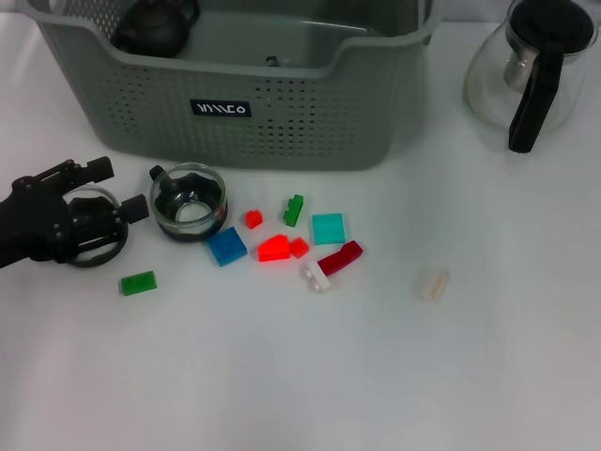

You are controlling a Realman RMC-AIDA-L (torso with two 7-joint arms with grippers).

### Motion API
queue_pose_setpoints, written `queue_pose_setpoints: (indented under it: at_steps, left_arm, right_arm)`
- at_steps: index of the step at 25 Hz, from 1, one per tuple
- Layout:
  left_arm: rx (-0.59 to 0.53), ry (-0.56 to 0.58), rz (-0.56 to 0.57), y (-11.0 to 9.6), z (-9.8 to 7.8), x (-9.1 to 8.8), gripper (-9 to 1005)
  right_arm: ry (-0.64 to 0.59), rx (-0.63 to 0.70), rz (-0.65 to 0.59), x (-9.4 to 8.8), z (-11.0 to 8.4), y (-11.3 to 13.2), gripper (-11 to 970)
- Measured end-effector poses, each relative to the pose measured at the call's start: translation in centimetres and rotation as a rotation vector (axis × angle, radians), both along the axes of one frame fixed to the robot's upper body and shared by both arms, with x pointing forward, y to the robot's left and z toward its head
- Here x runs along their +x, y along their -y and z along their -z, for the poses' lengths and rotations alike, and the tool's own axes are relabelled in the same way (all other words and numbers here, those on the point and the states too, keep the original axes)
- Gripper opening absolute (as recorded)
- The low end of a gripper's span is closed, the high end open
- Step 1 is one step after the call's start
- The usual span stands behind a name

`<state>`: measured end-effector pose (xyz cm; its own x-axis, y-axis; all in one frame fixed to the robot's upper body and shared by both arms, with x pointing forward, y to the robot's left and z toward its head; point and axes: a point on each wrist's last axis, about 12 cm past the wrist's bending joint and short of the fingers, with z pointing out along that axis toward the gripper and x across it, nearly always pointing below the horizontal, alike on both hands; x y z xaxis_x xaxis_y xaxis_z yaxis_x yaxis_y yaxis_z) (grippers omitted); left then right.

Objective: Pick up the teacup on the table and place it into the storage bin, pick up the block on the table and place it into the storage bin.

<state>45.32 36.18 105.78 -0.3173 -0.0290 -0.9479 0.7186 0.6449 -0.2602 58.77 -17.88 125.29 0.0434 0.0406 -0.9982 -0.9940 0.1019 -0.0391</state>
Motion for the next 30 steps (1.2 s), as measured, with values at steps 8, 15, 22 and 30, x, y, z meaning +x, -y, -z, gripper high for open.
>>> queue_pose_setpoints:
  at_steps: [8,15,22,30]
  left_arm:
    - [-0.007,-0.002,-0.006,0.0,0.1,-0.2,839]
    - [-0.016,-0.008,-0.005,0.1,0.2,-0.3,840]
    - [-0.017,-0.004,0.000,0.3,0.2,0.0,839]
    - [-0.020,-0.011,-0.003,0.5,0.4,0.2,840]
  right_arm:
    - [-0.148,-0.139,0.275,5.0,-2.5,-4.0,57]
    - [-0.111,-0.529,0.405,8.0,-4.0,-11.1,56]
    - [-0.133,-0.700,0.519,10.3,-0.3,-14.9,56]
    - [-0.121,-0.773,0.596,10.9,3.7,-15.4,56]
